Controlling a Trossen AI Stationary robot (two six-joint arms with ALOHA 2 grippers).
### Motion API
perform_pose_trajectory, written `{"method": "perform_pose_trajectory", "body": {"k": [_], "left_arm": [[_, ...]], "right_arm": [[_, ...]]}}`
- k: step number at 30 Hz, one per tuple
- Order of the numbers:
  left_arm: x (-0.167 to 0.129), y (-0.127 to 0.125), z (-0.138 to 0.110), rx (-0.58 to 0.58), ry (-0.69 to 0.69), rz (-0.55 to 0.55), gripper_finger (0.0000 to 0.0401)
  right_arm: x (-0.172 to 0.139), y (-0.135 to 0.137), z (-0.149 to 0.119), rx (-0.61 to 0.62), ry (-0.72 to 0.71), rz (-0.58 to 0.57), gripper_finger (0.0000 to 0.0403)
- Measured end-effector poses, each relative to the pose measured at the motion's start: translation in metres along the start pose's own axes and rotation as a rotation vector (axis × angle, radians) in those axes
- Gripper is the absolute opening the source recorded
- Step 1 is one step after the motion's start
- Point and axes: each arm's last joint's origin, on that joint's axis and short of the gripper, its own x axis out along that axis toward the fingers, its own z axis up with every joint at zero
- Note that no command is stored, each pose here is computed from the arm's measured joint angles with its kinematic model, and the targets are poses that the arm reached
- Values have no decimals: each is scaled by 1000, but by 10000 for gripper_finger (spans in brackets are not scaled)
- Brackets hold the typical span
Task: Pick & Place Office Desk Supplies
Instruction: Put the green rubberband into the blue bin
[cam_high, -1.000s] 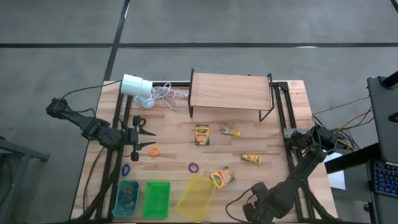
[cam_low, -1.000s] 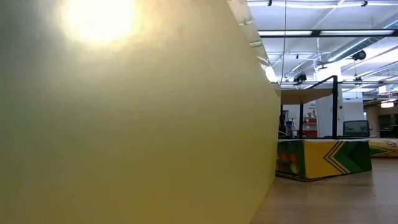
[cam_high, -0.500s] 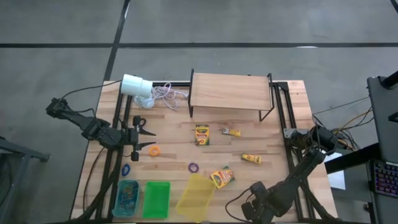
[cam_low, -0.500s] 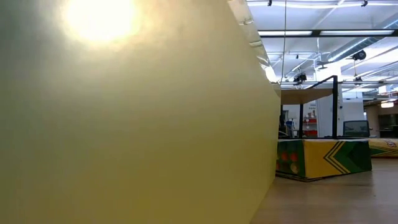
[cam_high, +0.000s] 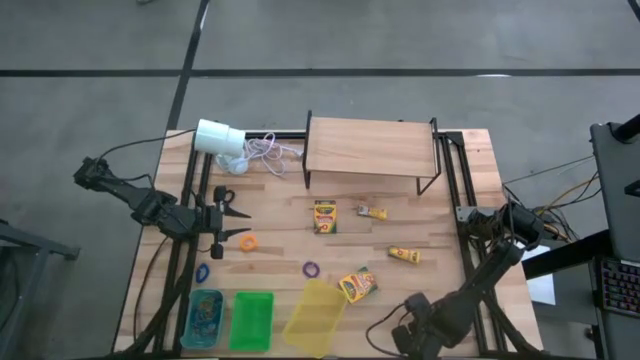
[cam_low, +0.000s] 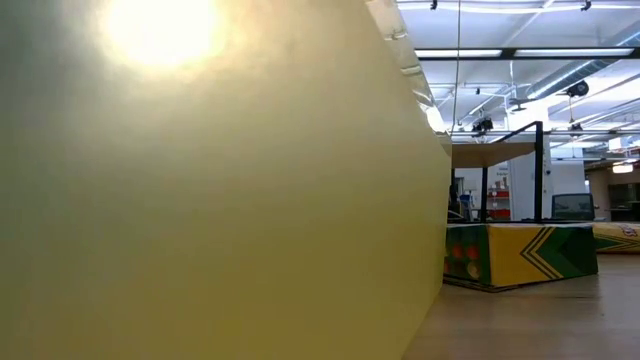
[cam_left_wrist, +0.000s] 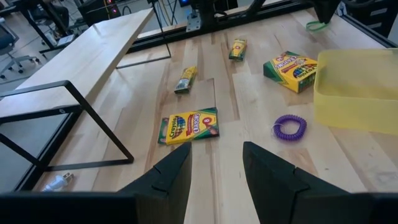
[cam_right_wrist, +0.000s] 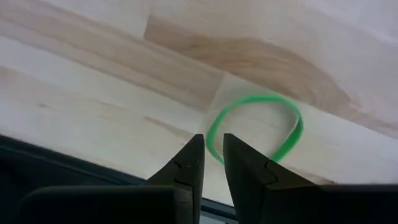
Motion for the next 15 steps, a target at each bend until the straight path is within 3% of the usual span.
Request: {"method": "perform_pose_trajectory", "body": {"k": [7,15], "left_arm": [[0,0,0,0,0,0,148],[0,0,0,-1,0,1,148]], "right_arm": [[6,-4,1,14,5,-11,59],[24,-10,5,2,61,74,59]]}}
